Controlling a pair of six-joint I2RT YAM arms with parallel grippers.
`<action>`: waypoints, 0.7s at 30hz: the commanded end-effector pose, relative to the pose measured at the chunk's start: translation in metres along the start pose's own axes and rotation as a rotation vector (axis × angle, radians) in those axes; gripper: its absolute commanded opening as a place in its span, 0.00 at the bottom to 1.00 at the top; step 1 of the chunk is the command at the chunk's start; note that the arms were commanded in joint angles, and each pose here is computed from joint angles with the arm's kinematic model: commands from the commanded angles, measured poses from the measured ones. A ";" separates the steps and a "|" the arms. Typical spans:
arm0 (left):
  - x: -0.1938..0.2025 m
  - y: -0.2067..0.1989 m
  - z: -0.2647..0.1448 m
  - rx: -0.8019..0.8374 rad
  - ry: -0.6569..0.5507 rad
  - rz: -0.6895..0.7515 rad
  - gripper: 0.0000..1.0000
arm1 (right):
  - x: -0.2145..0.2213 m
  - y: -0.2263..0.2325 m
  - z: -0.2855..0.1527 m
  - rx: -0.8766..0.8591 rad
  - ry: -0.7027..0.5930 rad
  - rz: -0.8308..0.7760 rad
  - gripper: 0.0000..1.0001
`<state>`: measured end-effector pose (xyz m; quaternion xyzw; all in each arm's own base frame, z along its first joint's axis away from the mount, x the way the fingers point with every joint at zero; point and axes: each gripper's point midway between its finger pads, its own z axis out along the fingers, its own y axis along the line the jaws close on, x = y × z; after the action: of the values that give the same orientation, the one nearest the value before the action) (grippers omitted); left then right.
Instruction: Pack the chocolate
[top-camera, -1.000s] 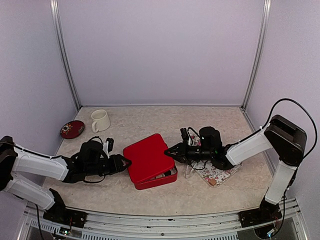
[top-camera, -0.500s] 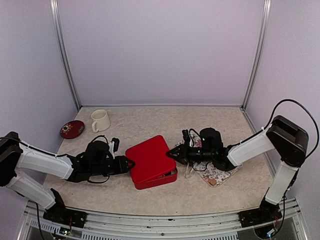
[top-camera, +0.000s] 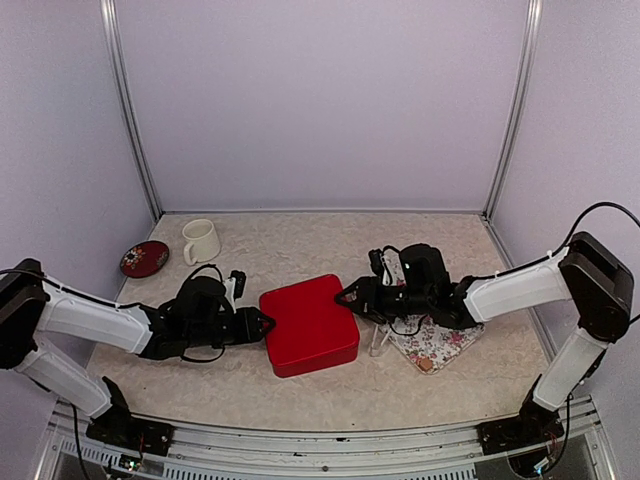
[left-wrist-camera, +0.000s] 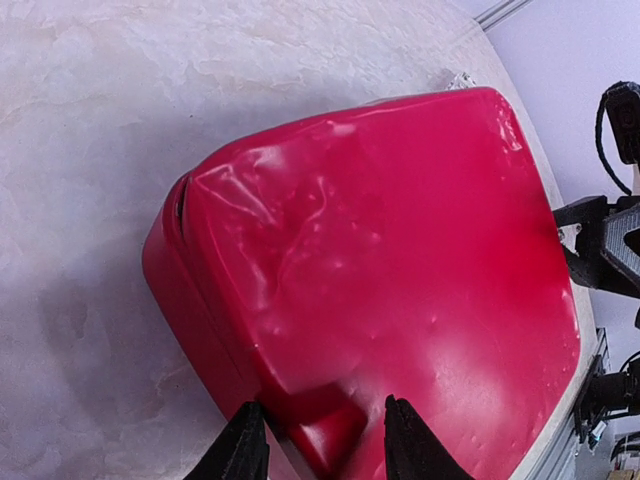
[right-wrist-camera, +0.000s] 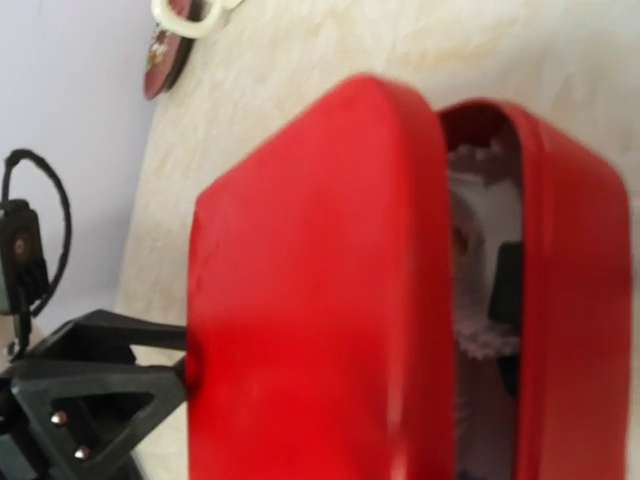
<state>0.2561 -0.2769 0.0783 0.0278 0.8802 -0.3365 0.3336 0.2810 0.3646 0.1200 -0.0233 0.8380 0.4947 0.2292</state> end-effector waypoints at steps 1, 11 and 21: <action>-0.006 -0.014 0.004 0.041 -0.011 0.019 0.40 | -0.017 -0.005 -0.012 0.098 -0.026 -0.075 0.61; -0.011 -0.012 0.008 0.023 -0.013 0.006 0.40 | -0.020 -0.025 -0.023 0.175 0.071 -0.181 0.69; -0.013 -0.004 0.009 -0.008 -0.016 -0.025 0.58 | -0.008 -0.040 -0.011 0.207 0.173 -0.229 0.51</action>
<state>0.2622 -0.2799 0.0765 0.0194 0.8825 -0.3343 0.3304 0.2972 0.3309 0.1098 -0.1137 0.8847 0.3857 0.2360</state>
